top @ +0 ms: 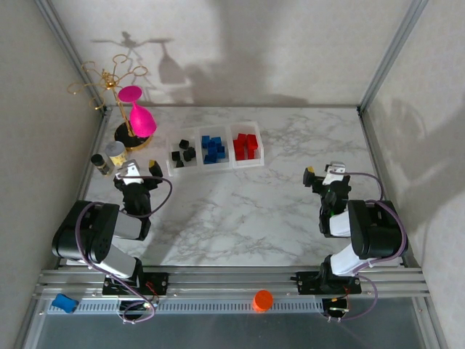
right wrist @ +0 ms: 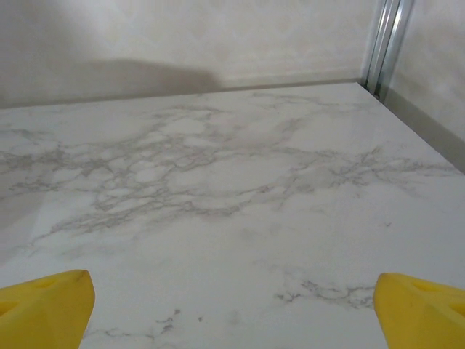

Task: Sort the legos into containers by color
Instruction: Reset both arms

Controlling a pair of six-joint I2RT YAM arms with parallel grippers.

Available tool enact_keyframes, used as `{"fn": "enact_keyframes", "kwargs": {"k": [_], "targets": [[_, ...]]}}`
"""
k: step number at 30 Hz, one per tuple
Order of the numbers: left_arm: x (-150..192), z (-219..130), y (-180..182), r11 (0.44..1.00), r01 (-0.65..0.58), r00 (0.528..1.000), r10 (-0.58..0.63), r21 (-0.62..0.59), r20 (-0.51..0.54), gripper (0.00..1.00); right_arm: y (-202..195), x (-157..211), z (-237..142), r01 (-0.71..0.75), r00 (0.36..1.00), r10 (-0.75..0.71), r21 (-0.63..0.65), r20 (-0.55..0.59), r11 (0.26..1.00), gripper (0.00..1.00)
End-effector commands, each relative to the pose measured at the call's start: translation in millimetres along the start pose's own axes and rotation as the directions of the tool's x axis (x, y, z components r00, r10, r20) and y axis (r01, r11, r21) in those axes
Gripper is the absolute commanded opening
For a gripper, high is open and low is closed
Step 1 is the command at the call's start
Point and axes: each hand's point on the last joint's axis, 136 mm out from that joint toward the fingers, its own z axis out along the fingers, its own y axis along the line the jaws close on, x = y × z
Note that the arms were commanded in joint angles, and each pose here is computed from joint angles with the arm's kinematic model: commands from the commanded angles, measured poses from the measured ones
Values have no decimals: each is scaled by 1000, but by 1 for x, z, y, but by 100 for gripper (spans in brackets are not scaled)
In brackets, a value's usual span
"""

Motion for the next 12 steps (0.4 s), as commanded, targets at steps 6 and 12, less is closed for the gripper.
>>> {"fn": "enact_keyframes", "kwargs": {"k": [6, 12], "targets": [[-1, 1, -1, 1000, -15, 1000, 15, -4, 4, 99, 4, -18, 1, -1, 998, 3, -20, 65, 1000, 99], [-1, 1, -1, 1000, -15, 1000, 15, -5, 4, 99, 3, -17, 1, -2, 998, 3, -23, 62, 1000, 99]]}}
